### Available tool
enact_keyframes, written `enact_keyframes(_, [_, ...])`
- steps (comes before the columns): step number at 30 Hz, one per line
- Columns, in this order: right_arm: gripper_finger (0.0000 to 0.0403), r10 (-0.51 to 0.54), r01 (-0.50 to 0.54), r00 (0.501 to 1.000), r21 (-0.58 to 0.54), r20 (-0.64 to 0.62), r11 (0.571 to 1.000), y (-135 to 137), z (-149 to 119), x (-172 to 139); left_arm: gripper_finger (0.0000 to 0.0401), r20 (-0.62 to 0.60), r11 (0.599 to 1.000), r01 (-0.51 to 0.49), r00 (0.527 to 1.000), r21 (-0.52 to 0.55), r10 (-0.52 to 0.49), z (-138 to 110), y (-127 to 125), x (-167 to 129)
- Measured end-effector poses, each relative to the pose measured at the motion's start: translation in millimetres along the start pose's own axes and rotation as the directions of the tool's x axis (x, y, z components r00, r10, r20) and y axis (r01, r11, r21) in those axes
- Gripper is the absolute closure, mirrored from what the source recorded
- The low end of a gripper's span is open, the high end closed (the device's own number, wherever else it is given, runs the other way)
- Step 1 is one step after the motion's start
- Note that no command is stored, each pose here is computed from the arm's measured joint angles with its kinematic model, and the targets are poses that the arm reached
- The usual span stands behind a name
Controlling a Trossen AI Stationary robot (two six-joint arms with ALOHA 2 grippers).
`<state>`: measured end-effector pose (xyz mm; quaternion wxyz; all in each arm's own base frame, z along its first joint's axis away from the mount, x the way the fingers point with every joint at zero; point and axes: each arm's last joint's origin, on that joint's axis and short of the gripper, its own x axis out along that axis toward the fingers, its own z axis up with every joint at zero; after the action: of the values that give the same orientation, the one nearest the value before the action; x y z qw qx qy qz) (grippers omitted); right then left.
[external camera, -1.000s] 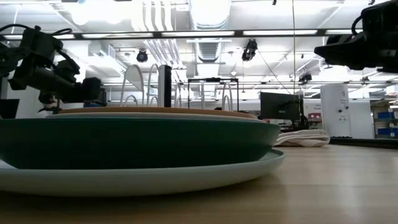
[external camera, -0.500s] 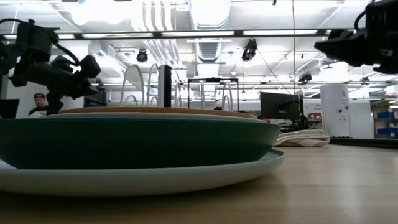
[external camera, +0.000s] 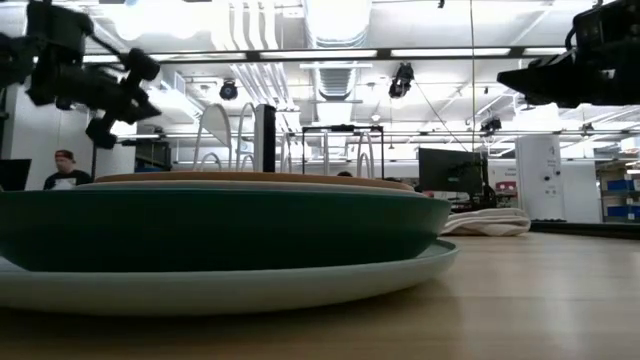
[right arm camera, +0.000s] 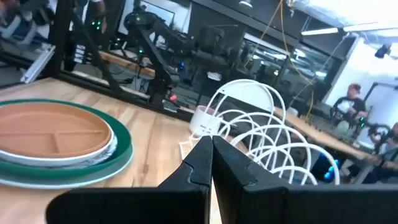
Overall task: Sort dishes
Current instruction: Put the brown plate into the dishwasher rack
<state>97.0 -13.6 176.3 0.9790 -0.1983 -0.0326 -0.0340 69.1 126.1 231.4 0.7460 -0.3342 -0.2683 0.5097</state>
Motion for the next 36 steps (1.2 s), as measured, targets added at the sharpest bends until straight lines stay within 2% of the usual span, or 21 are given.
enact_keyframes(4, [0.0403,-0.005,0.005,1.000,-0.059,-0.001,0.998,-0.2,0.0,0.0,0.0401,-0.072,0.999,0.017,0.997,0.032,-0.014,9.0,-25.3,2.5])
enact_keyframes(6, [0.0403,-0.027,0.027,1.000,-0.064,0.000,0.998,-1.1,0.6,-0.1,0.0401,-0.135,0.988,0.105,0.987,0.116,-0.089,14.9,-43.3,4.7])
enact_keyframes(8, [0.0403,-0.044,0.043,0.999,-0.064,-0.007,0.997,-1.5,0.4,-0.1,0.0401,-0.230,0.941,0.266,0.949,0.208,-0.217,20.1,-64.4,6.2])
enact_keyframes(10, [0.0403,-0.044,0.044,0.999,-0.050,-0.010,0.998,-1.5,0.2,-0.1,0.0401,-0.330,0.851,0.450,0.874,0.270,-0.357,23.7,-86.8,6.3])
enact_keyframes(12, [0.0403,-0.044,0.044,0.999,-0.017,-0.010,0.999,-1.4,0.1,-0.1,0.0401,-0.415,0.726,0.601,0.786,0.334,-0.459,23.5,-105.4,4.9])
enact_keyframes(13, [0.0403,-0.044,0.044,0.999,0.001,-0.010,0.999,-1.4,0.1,-0.1,0.0401,-0.450,0.666,0.654,0.746,0.357,-0.491,21.7,-113.6,3.4])
enact_keyframes(15, [0.0403,-0.044,0.044,0.999,0.035,-0.011,0.998,-1.4,0.0,-0.1,0.0401,-0.496,0.580,0.719,0.689,0.383,-0.528,16.7,-126.7,-0.2])
enact_keyframes(16, [0.0403,-0.043,0.044,0.999,0.051,-0.011,0.998,-1.4,0.0,-0.1,0.0401,-0.513,0.543,0.747,0.661,0.384,-0.547,13.9,-132.8,-2.5])
enact_keyframes(19, [0.0403,-0.041,0.042,0.999,0.086,-0.018,0.995,-1.2,-0.6,-0.1,0.0401,-0.540,0.480,0.791,0.611,0.380,-0.579,5.7,-145.4,-11.9])
enact_keyframes(22, [0.0403,-0.041,0.043,0.999,0.107,-0.017,0.993,-1.2,-0.5,-0.1,0.0401,-0.598,0.370,0.847,0.531,0.381,-0.601,-6.7,-151.4,-24.8])
enact_keyframes(23, [0.0403,-0.041,0.043,0.999,0.106,-0.017,0.993,-1.2,-0.5,-0.1,0.0401,-0.620,0.345,0.857,0.515,0.383,-0.592,-10.8,-151.5,-28.7])
enact_keyframes(24, [0.0403,-0.041,0.042,0.999,0.103,-0.017,0.994,-1.2,-0.5,-0.1,0.0401,-0.631,0.343,0.857,0.515,0.385,-0.580,-13.8,-151.9,-31.8])
enact_keyframes(25, [0.0403,-0.041,0.042,0.999,0.099,-0.017,0.994,-1.2,-0.5,-0.1,0.0401,-0.633,0.357,0.848,0.529,0.391,-0.565,-16.2,-152.4,-34.2])
enact_keyframes(27, [0.0403,-0.041,0.043,0.999,0.093,-0.017,0.995,-1.2,-0.5,-0.1,0.0401,-0.632,0.412,0.824,0.565,0.390,-0.530,-19.6,-152.4,-37.3])
enact_keyframes(29, [0.0403,-0.041,0.042,0.999,0.092,-0.016,0.995,-1.2,-0.5,-0.1,0.0401,-0.651,0.446,0.820,0.563,0.360,-0.509,-23.8,-152.1,-39.6])
enact_keyframes(31, [0.0403,-0.041,0.042,0.999,0.099,-0.017,0.994,-1.1,-0.6,-0.1,0.0401,-0.668,0.460,0.825,0.546,0.328,-0.505,-27.9,-152.9,-41.0])
enact_keyframes(36, [0.0403,-0.041,0.042,0.999,0.098,-0.013,0.994,-1.2,-0.3,-0.1,0.0401,-0.683,0.459,0.829,0.537,0.319,-0.495,-33.3,-154.0,-39.9])
